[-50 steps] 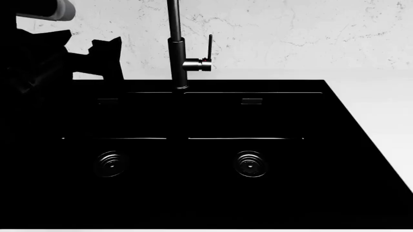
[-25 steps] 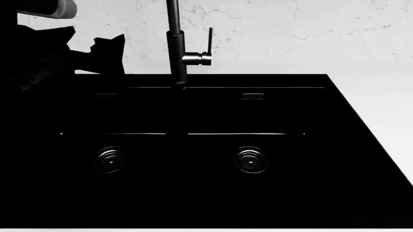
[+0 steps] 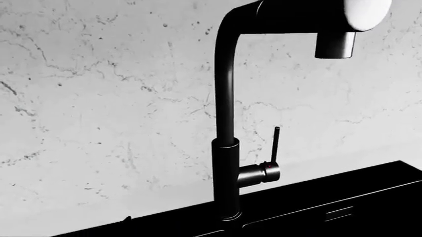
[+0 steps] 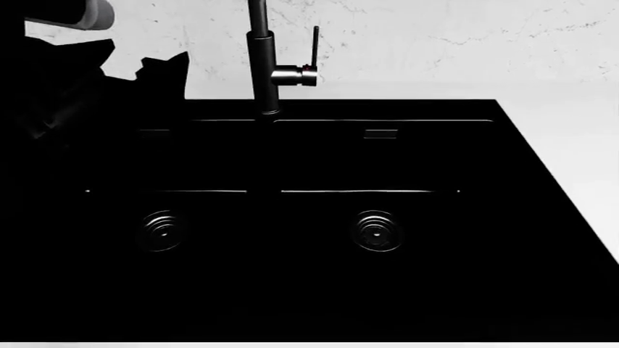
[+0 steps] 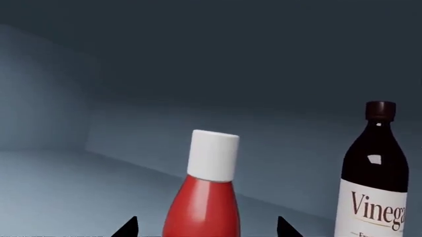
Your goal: Pick the chicken breast from the plate and place it on the cutting board. Then pick the condiment bottle from the cabinet and place it next to the cutting board.
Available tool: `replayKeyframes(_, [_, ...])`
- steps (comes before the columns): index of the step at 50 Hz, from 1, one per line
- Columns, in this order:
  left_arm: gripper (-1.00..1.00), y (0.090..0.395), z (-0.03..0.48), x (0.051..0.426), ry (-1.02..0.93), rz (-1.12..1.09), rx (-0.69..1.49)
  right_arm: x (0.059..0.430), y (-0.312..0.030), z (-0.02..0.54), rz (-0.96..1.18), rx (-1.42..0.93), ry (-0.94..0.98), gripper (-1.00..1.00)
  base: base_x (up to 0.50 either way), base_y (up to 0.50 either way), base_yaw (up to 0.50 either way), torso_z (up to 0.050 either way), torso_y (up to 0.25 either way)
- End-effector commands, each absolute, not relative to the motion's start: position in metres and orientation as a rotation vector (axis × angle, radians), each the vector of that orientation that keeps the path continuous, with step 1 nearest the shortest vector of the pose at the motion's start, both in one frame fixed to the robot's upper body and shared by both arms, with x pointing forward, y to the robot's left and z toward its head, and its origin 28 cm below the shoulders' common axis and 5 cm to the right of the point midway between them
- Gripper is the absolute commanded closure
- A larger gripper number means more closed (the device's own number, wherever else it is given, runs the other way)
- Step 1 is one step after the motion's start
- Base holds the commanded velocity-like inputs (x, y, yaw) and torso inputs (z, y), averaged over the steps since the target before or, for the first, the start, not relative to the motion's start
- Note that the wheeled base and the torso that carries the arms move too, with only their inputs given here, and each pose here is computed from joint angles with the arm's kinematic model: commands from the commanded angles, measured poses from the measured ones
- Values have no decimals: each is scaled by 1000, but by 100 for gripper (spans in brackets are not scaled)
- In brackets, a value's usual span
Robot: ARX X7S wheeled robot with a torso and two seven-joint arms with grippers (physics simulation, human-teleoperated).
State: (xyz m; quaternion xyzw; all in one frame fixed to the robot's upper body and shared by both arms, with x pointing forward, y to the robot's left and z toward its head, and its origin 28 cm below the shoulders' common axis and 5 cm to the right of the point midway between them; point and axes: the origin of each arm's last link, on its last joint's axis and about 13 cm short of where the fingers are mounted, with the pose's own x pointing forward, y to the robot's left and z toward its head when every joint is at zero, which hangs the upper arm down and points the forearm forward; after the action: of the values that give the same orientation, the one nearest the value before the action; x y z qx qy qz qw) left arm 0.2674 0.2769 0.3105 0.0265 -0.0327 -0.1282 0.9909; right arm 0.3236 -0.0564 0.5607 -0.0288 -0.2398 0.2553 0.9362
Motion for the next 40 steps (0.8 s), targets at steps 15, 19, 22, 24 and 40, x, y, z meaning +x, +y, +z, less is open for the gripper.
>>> replayKeyframes(15, [-100, 277, 308, 268, -68, -260, 56, 347, -61, 530, 486, -67, -359, -100, 0, 0, 0, 0, -60])
replayKeyframes(19, [-100, 277, 307, 268, -69, -266, 72, 348, -61, 529, 475, -61, -347, -100, 0, 0, 0, 0, -128])
replayKeyframes(22, [-100, 277, 307, 268, -67, -264, 63, 348, -62, 528, 471, -58, -342, -100, 0, 0, 0, 0, -183])
replayKeyframes(24, [-100, 277, 306, 268, -65, -262, 58, 348, -62, 528, 471, -58, -342, -100, 0, 0, 0, 0, 0])
replayKeyframes(40, [-100, 278, 305, 268, -61, -251, 45, 348, -62, 528, 471, -58, -342, -100, 0, 0, 0, 0, -12])
